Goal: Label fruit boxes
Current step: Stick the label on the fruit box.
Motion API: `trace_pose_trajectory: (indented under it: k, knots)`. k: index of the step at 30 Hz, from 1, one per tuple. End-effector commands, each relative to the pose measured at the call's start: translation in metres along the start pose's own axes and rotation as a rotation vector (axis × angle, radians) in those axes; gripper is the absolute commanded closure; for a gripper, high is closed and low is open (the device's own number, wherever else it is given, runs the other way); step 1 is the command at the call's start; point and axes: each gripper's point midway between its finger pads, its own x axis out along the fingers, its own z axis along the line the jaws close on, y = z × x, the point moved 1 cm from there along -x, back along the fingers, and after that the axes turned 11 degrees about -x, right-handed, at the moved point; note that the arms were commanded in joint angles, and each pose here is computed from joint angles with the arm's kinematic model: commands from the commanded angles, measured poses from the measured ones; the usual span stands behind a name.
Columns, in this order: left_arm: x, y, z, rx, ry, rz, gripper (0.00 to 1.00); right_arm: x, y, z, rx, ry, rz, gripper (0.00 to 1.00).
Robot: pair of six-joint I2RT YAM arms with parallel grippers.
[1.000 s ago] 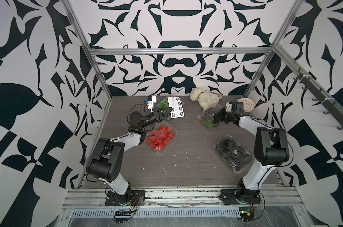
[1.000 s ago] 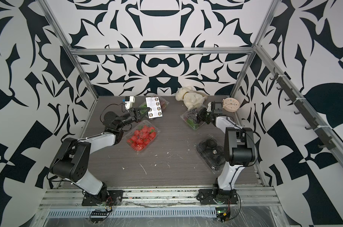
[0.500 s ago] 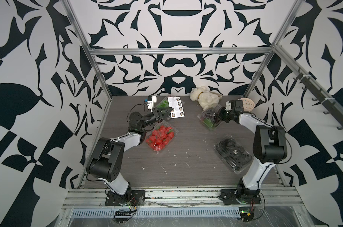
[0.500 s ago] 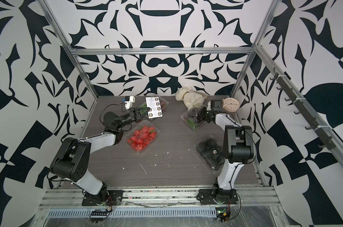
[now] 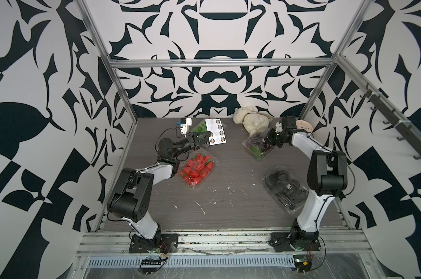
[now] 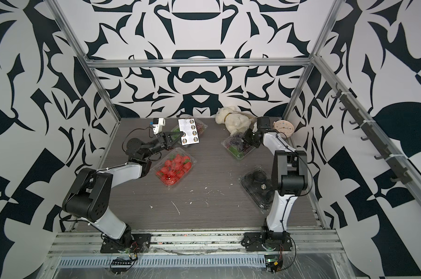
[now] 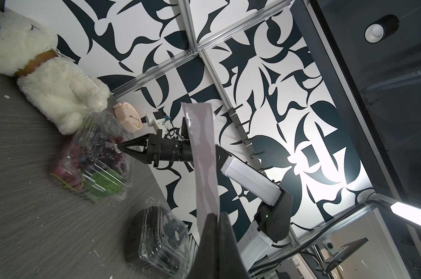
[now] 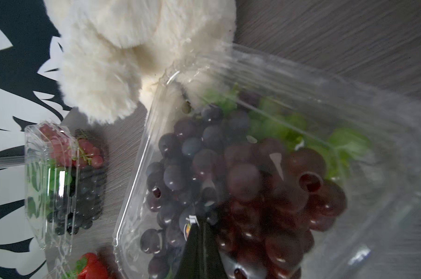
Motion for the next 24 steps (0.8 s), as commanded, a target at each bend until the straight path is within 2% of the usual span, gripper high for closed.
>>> trace_pose_trajectory:
  k: [1, 10, 16, 24]
  knots:
    - [0.001, -0.001, -0.010, 0.040, 0.034, 0.016, 1.00, 0.004, 0.018, -0.005, -0.055, 0.113, 0.105, 0.94]
    - [-0.001, 0.000, -0.014, 0.045, 0.044, 0.017, 1.00, 0.000, 0.019, -0.011, -0.107, 0.247, 0.146, 0.88]
    - [-0.001, 0.001, -0.017, 0.047, 0.049, 0.019, 1.00, -0.010, 0.015, -0.012, -0.120, 0.281, 0.122, 0.77]
    - [-0.001, 0.001, -0.018, 0.048, 0.049, 0.019, 1.00, -0.028, 0.004, 0.001, -0.177, 0.313, 0.056, 0.69]
